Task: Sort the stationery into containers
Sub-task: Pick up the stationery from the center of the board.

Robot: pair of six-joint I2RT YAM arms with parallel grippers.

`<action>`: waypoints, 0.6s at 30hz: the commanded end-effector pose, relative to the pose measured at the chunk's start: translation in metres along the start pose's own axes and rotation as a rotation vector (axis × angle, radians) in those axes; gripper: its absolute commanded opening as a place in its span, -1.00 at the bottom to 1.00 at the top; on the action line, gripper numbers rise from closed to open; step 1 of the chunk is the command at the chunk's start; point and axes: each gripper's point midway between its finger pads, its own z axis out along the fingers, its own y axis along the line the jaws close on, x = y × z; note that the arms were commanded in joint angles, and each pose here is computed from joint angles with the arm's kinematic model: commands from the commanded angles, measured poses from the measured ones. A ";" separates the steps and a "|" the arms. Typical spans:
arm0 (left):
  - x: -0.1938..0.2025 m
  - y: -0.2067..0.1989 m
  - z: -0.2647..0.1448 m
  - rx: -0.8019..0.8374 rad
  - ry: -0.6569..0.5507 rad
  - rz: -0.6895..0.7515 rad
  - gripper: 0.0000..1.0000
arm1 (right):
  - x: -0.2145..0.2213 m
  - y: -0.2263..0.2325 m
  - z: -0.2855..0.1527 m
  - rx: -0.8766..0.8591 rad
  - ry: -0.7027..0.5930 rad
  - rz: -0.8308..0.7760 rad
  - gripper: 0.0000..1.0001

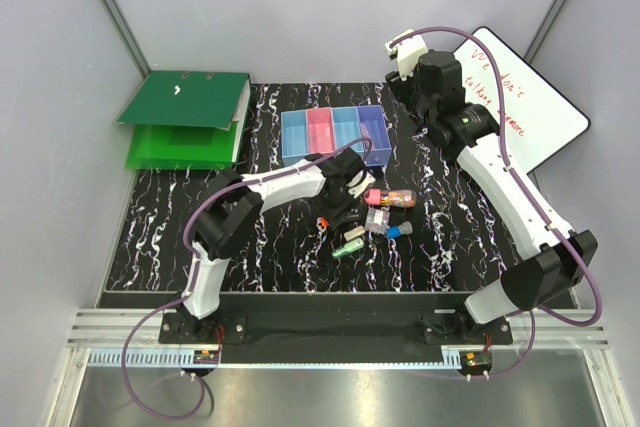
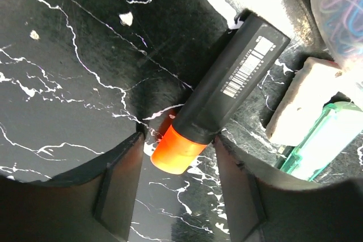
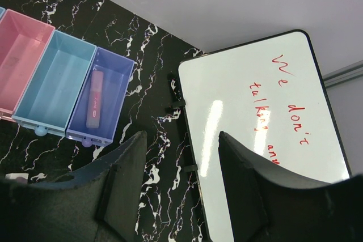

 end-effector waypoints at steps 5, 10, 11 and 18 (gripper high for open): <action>-0.008 -0.008 -0.006 0.042 -0.061 0.099 -0.45 | -0.026 -0.009 -0.008 0.014 -0.087 0.040 0.22; 0.000 -0.007 -0.003 0.037 -0.049 0.138 -1.00 | -0.030 -0.010 -0.007 0.018 -0.095 0.043 0.22; 0.000 -0.006 -0.003 0.031 -0.054 0.141 -1.00 | -0.030 -0.010 -0.007 0.019 -0.093 0.041 0.22; -0.010 0.009 -0.038 -0.042 -0.157 0.139 -1.00 | -0.016 -0.009 -0.004 0.032 -0.063 0.041 0.22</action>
